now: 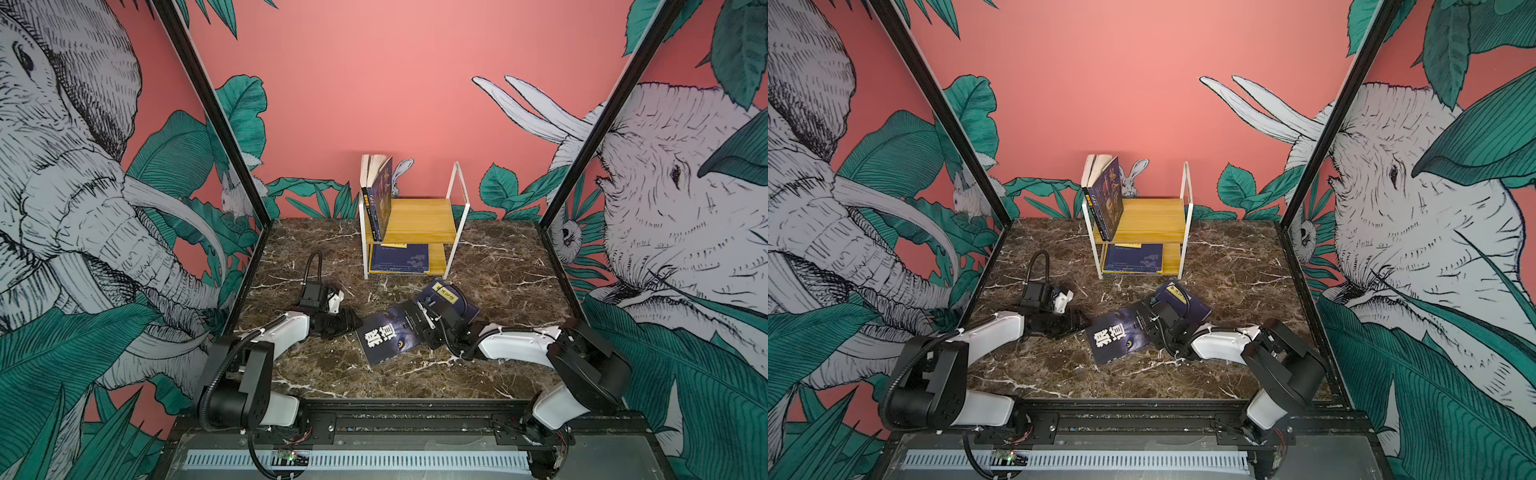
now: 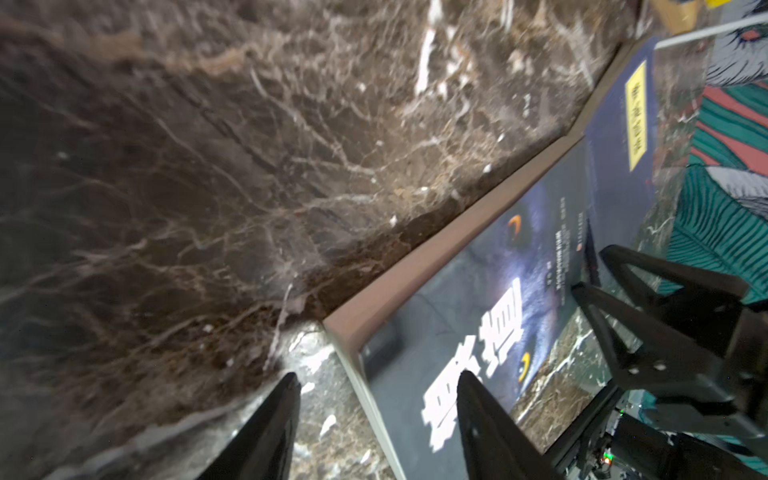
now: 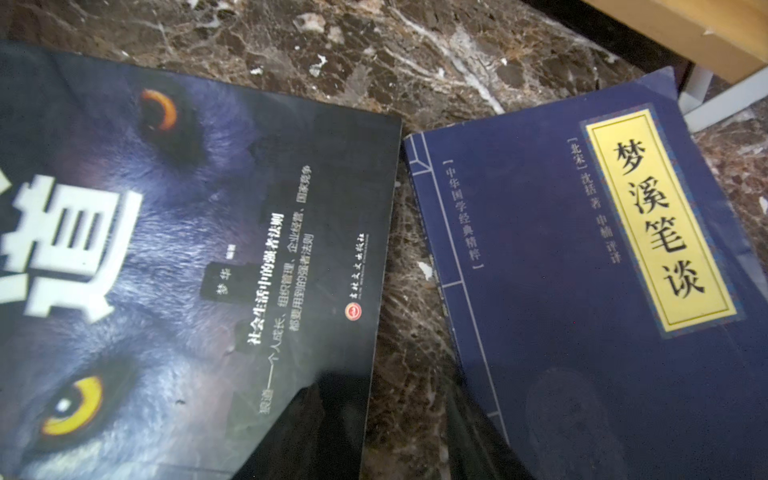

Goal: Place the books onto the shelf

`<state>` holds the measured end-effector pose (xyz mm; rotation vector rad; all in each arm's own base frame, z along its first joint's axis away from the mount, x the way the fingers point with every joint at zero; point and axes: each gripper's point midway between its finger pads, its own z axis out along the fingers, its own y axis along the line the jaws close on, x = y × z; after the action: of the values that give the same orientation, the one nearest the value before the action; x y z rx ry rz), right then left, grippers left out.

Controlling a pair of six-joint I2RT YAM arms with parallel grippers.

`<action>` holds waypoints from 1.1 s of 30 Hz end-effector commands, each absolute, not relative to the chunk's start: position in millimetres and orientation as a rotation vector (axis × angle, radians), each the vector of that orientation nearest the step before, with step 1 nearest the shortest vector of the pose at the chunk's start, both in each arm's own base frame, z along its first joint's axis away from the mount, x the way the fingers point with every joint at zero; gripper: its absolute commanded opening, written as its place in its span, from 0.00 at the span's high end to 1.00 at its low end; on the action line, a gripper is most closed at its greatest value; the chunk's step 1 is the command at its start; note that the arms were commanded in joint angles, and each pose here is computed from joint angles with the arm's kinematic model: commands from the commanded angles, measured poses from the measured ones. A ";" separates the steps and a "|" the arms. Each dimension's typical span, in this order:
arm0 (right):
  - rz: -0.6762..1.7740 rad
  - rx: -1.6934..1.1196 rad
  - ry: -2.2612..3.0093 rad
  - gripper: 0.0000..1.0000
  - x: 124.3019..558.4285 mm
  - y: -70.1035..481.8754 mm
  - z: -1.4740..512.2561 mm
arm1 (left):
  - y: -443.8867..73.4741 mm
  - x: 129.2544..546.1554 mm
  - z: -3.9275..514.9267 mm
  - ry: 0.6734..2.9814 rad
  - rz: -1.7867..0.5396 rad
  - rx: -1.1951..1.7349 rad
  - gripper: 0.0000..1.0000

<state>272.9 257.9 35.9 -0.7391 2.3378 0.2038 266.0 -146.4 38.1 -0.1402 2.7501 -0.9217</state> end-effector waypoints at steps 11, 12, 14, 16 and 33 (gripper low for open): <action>0.180 -0.752 2.384 0.50 261.8 244.5 13.2 | -183.9 284.9 89.6 2.480 -1.292 -0.089 0.77; 0.169 -0.765 2.404 0.50 260.0 243.6 5.2 | -185.0 286.4 93.4 2.469 -1.292 -0.067 0.80; 0.185 -0.759 2.401 0.50 259.9 245.4 4.7 | -186.6 287.1 96.8 2.469 -1.298 -0.044 0.83; 0.195 -0.761 2.397 0.50 259.6 246.6 4.1 | -188.1 285.9 94.2 2.481 -1.305 -0.042 0.90; 0.036 -1.206 1.793 0.36 207.0 286.0 107.9 | -195.1 275.7 155.3 2.466 -1.428 0.030 1.00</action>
<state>210.1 293.2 113.6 -1.0860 1.9087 0.2025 282.3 -191.5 134.2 0.0011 2.4886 -1.3477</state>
